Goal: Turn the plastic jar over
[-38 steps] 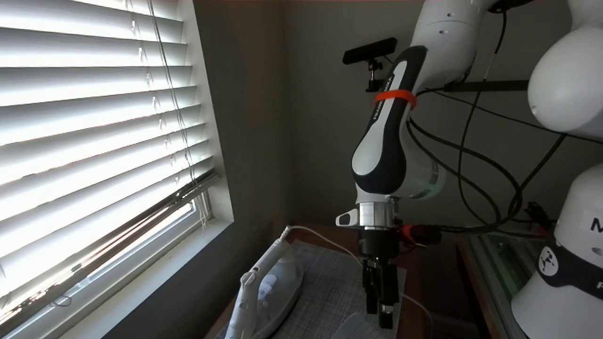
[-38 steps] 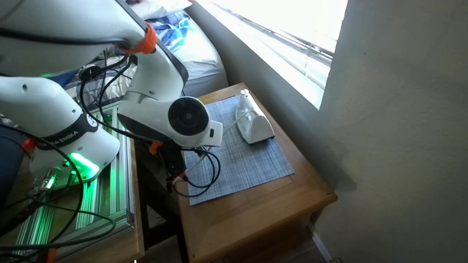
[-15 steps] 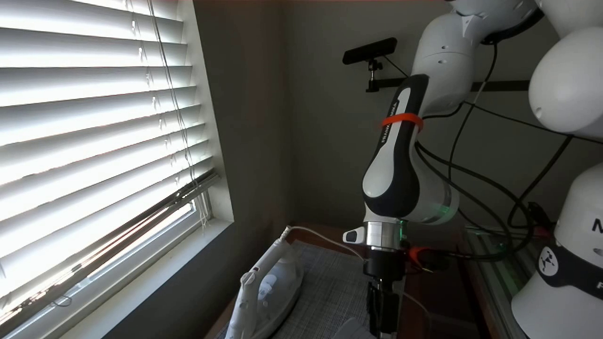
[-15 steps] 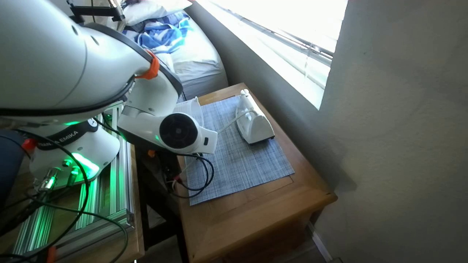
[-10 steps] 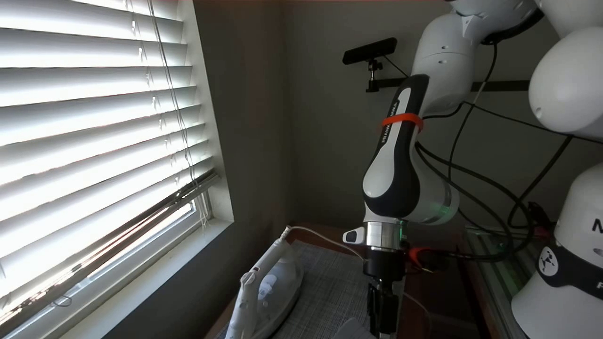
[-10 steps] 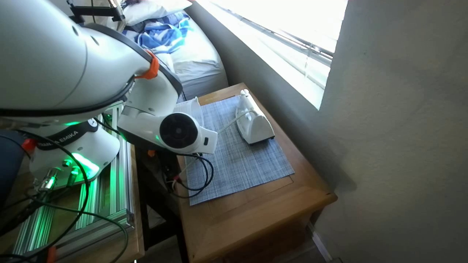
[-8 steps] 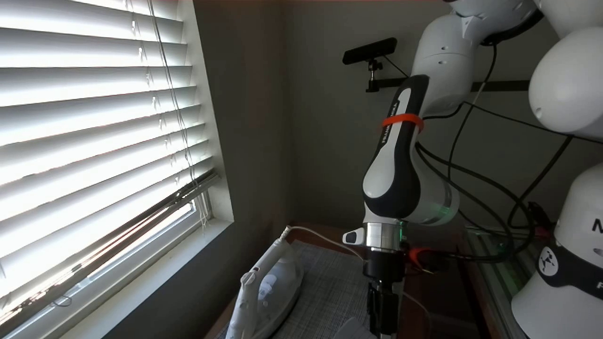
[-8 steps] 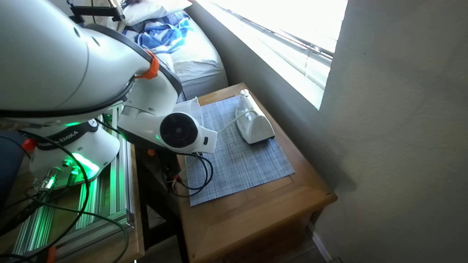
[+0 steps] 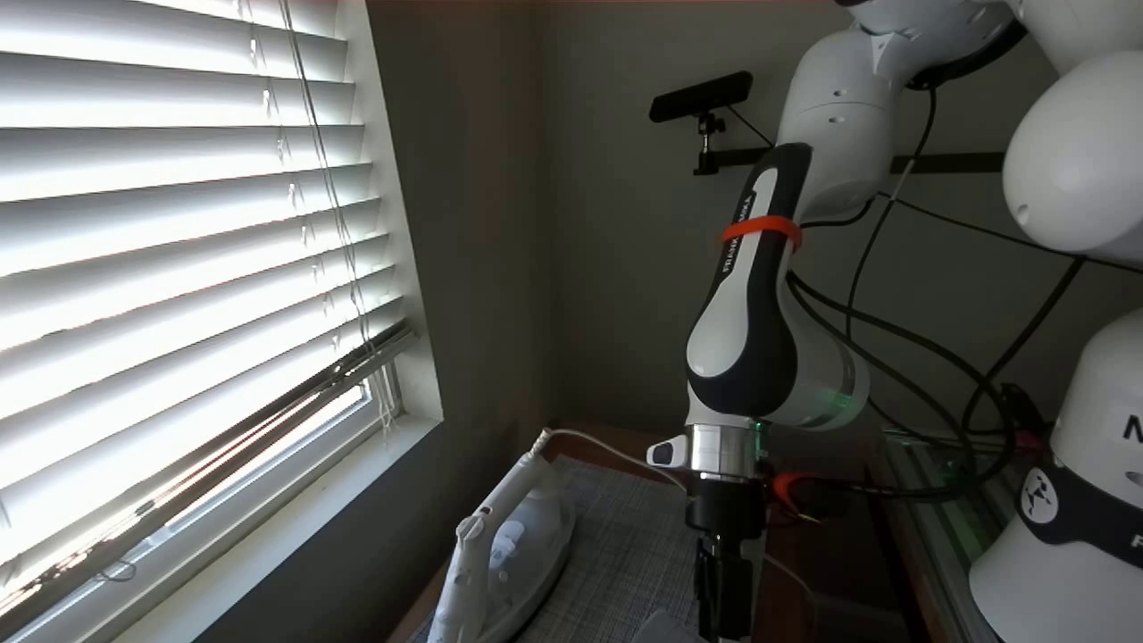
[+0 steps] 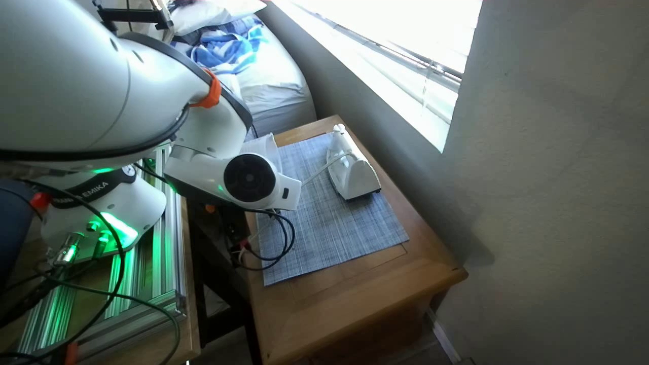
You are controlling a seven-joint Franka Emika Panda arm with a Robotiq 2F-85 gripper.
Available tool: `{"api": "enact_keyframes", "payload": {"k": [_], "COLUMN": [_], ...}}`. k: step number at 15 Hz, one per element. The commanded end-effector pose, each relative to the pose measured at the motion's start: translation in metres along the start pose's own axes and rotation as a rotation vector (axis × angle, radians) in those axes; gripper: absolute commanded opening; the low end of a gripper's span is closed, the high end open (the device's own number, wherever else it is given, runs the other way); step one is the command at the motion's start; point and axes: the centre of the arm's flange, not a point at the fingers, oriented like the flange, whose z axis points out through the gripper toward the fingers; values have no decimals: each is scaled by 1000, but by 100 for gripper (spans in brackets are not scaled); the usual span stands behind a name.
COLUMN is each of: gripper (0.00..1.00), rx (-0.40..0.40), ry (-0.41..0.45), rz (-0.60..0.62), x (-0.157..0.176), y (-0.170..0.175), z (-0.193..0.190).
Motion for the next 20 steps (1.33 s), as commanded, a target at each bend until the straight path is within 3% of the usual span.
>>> {"api": "enact_keyframes", "payload": {"k": [1,8,20], "gripper": [51,2,2], "rx": [-15,3,210], "ry": [-2,2,26], "rz": [18,38,29], "x": [-10,-11,1], "y": [-20,-17,-39], "z": [-2,-3,-42]}}
